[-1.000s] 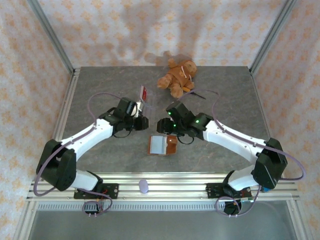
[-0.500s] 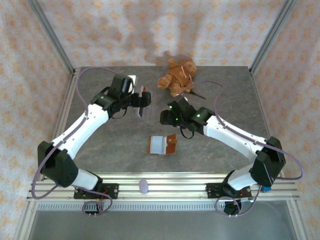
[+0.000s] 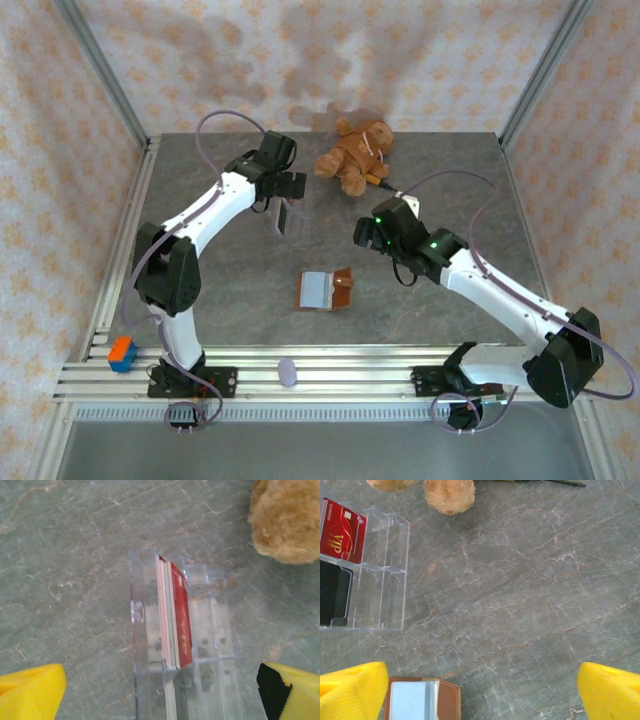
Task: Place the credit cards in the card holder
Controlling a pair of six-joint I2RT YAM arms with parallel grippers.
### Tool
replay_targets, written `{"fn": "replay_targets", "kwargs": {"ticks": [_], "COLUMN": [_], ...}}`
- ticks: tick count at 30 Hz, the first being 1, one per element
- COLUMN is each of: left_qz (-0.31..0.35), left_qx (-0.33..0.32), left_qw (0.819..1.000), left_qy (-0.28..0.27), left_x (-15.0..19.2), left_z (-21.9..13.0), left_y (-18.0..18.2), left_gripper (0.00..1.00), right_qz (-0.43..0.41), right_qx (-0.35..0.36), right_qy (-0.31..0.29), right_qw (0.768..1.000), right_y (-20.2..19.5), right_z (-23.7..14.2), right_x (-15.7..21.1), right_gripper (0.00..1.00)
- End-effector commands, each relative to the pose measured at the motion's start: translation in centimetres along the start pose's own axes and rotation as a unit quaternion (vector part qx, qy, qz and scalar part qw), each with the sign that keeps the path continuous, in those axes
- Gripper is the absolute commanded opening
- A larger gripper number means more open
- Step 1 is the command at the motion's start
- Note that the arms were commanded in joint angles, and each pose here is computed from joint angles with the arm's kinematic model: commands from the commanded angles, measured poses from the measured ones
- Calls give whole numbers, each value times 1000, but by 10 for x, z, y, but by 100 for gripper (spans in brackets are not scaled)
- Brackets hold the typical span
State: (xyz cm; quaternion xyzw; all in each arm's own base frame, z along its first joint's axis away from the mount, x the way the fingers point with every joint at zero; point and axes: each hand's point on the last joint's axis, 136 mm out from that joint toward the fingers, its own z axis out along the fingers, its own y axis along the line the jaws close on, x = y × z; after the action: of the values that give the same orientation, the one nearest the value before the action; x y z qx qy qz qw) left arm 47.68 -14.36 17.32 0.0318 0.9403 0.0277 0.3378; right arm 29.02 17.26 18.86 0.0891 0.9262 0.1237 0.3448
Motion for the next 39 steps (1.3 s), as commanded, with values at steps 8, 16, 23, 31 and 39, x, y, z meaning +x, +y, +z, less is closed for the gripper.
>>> {"fn": "replay_targets", "kwargs": {"ticks": [8,16,23,31,39], "left_qz": [33,38,55,64,91], "left_qx": [-49,-112,-135,-141,-196], "left_qw": [997,992,988,986,976], "left_qy": [44,52,58,53,38], "left_x": [-2,1,5,2,-8], "left_z": [50,59,70,77,65], "left_y": [7,26,31,31,40], "left_gripper": [100,99,99,98,96], "right_qz": [0,7,14,17,13], "right_qx": [-12,-17,-18,-19,-20], "right_qy": [-13,-8,-11,-10,-11], "right_qw": [1000,1000,1000,1000,1000], "right_y": [-6,-10,-14,-16,-16], "right_z": [-13,-17,-21,-23,-25], "right_x": [-1,5,7,8,7], "right_gripper": [96,95,94,94,94]}}
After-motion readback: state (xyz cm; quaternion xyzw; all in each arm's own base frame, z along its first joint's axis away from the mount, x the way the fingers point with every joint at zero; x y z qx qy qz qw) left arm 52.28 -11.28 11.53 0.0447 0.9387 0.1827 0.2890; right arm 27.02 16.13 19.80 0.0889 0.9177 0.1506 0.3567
